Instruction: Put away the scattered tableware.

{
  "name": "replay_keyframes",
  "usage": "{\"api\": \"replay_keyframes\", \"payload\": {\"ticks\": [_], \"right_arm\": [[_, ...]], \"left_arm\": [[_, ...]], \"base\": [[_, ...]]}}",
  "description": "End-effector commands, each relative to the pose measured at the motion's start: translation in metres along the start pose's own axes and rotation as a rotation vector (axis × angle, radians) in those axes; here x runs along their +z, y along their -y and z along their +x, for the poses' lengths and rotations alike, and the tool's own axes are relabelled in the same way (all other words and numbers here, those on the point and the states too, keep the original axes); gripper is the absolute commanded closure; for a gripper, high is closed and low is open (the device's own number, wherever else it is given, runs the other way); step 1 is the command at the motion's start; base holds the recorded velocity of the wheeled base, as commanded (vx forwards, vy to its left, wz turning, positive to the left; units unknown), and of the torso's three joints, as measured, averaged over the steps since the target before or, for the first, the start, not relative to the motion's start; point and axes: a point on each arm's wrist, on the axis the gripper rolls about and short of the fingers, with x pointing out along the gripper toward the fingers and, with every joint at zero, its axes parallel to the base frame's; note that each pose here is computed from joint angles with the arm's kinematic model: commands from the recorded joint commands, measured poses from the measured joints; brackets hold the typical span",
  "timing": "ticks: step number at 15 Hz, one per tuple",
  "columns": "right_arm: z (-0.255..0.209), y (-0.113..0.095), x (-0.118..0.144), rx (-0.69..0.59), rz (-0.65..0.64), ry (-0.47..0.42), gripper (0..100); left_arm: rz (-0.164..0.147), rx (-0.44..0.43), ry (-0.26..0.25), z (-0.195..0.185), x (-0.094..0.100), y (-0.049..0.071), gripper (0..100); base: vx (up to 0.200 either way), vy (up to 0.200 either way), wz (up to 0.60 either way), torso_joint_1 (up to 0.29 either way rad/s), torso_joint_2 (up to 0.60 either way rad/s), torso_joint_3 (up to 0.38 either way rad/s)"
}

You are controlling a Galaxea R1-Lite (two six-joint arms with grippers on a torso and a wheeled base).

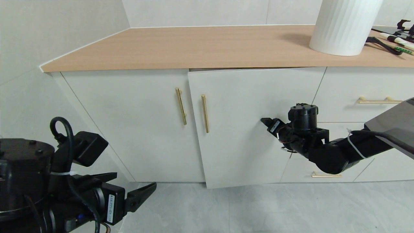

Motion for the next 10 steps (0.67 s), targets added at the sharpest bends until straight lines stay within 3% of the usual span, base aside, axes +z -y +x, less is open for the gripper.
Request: {"api": "replay_keyframes", "payload": {"ticks": [1, 6, 10], "right_arm": [[0.003, 0.002, 0.0, -0.007, 0.001, 0.002, 0], [0.019, 0.005, 0.004, -0.06, 0.016, 0.074, 0], [0.019, 0.006, 0.003, -0.066, 0.015, 0.076, 0]], "left_arm": [[0.0, 0.0, -0.001, 0.0, 0.0, 0.0, 0], [0.001, 0.0, -0.006, 0.001, 0.0, 0.0, 0], [0.001, 0.0, -0.007, 0.002, -0.001, 0.0, 0]], "base": [[0.0, 0.0, 0.0, 0.0, 0.0, 0.0], [0.0, 0.0, 0.0, 0.0, 0.0, 0.0], [0.0, 0.0, 0.0, 0.0, 0.0, 0.0]]}}
